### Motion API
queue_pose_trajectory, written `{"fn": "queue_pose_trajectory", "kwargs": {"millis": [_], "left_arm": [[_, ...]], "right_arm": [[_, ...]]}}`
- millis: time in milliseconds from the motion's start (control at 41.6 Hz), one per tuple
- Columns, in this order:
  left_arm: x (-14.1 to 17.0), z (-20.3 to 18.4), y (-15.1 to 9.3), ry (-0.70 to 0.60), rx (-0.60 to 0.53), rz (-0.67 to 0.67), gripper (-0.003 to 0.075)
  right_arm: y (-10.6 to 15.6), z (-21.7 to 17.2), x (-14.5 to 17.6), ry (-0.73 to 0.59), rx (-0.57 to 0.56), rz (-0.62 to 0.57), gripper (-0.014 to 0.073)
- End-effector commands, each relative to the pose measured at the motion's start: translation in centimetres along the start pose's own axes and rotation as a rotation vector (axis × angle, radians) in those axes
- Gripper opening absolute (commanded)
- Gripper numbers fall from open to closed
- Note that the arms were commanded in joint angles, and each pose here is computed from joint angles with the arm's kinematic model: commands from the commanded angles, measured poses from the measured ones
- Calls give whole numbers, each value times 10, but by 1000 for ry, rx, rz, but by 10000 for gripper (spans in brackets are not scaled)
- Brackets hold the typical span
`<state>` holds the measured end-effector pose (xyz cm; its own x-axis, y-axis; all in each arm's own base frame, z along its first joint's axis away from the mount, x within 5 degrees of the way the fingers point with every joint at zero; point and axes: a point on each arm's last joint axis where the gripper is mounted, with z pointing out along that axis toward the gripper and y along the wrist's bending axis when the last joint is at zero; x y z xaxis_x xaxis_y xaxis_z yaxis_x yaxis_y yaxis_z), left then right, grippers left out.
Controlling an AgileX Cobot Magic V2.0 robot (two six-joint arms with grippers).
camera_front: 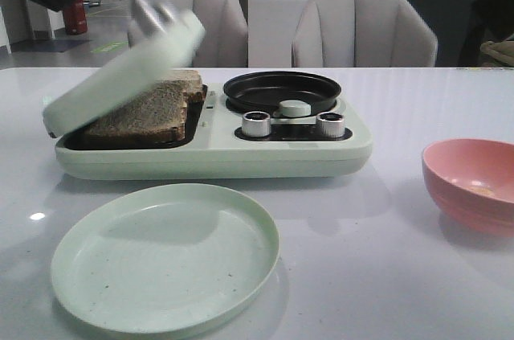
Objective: Make breakfast with bread and shrimp
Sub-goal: 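Push the sandwich press lid down closed with the left gripper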
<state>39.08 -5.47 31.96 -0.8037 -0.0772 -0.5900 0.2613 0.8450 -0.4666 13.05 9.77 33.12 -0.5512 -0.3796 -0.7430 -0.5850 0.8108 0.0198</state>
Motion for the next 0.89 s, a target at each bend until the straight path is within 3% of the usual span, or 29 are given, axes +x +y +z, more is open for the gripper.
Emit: {"fn": "queue_pose_trajectory", "kwargs": {"millis": [0, 313, 481, 673, 866], "left_arm": [[-3, -26, -48, -77, 50, 112, 99], [67, -38, -139, -84, 116, 392, 100], [108, -55, -168, -82, 175, 516, 100], [151, -74, -175, -72, 223, 605, 102], [179, -94, -157, -97, 169, 552, 103]], "right_arm": [[0, -8, -12, -103, -2, 3, 473], [0, -8, -12, -103, -2, 3, 473], [0, -8, -13, -110, -2, 3, 473], [0, -8, -13, -111, -2, 3, 473], [0, -8, -13, -106, -2, 3, 473]]}}
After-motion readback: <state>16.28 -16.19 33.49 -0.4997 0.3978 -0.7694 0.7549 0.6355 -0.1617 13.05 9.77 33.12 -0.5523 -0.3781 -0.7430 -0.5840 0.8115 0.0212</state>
